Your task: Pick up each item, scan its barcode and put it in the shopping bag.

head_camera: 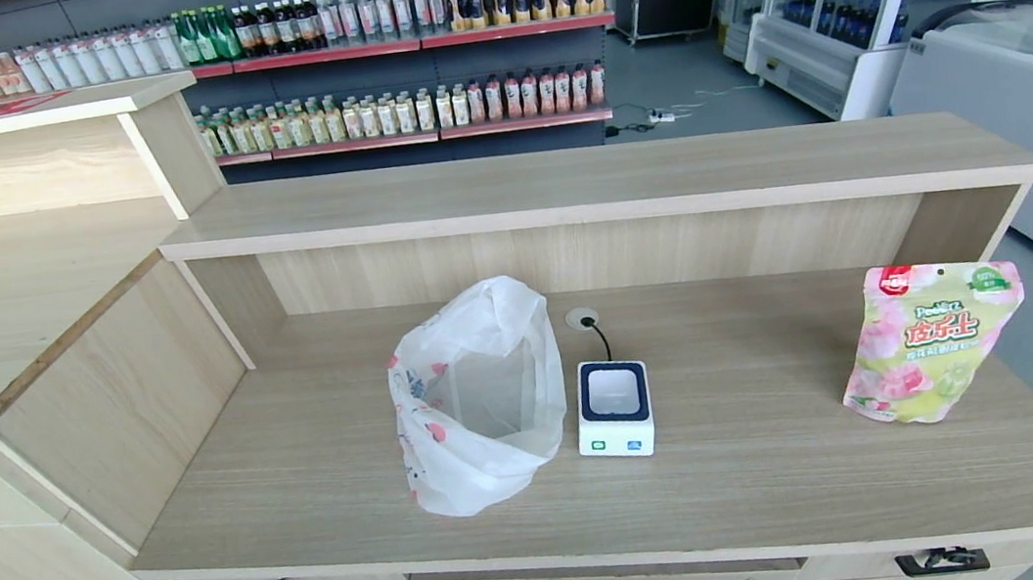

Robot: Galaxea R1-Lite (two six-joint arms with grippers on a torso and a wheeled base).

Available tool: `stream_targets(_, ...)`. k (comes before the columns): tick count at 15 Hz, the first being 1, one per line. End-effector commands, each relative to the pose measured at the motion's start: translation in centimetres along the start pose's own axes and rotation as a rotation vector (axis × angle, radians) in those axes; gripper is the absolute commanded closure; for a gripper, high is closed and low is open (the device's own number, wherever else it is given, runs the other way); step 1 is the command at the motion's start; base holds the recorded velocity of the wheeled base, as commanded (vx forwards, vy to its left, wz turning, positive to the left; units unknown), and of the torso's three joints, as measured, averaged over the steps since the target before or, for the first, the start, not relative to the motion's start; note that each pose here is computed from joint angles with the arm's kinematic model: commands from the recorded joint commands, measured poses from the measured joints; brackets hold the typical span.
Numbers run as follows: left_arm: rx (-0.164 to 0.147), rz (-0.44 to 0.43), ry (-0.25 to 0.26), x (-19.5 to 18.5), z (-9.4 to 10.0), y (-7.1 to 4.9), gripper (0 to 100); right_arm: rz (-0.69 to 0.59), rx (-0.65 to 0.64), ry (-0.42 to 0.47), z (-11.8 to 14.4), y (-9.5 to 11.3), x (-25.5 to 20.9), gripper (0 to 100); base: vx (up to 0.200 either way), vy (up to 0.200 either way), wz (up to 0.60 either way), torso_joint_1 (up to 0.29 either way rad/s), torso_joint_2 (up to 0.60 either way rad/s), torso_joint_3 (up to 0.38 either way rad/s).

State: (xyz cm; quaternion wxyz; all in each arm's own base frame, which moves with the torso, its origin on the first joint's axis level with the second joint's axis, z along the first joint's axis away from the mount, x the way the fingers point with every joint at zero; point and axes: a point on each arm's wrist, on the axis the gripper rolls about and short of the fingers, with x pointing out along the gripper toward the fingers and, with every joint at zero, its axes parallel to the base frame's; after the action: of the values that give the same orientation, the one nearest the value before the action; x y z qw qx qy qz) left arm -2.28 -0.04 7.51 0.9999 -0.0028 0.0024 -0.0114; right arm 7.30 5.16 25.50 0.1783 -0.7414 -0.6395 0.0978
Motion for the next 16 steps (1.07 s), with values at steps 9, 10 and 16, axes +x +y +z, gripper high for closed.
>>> stream_targets(9,-0.001,0.000,0.001,0.01,0.00,0.00,0,0.019,-0.028,0.038,-0.43,-0.67,-0.29,100,0.000,0.000,0.00,0.000,0.00,0.000)
stream_targets(10,-0.001,0.000,0.001,0.01,0.00,0.00,0,0.019,-0.028,0.038,-0.41,-0.70,-0.31,100,0.000,0.000,0.00,0.000,0.00,0.000)
stream_targets(16,-0.001,0.000,0.001,0.01,0.00,0.00,0,0.020,-0.026,0.034,-0.31,-0.65,-0.30,100,0.000,0.000,0.00,0.000,0.00,0.000)
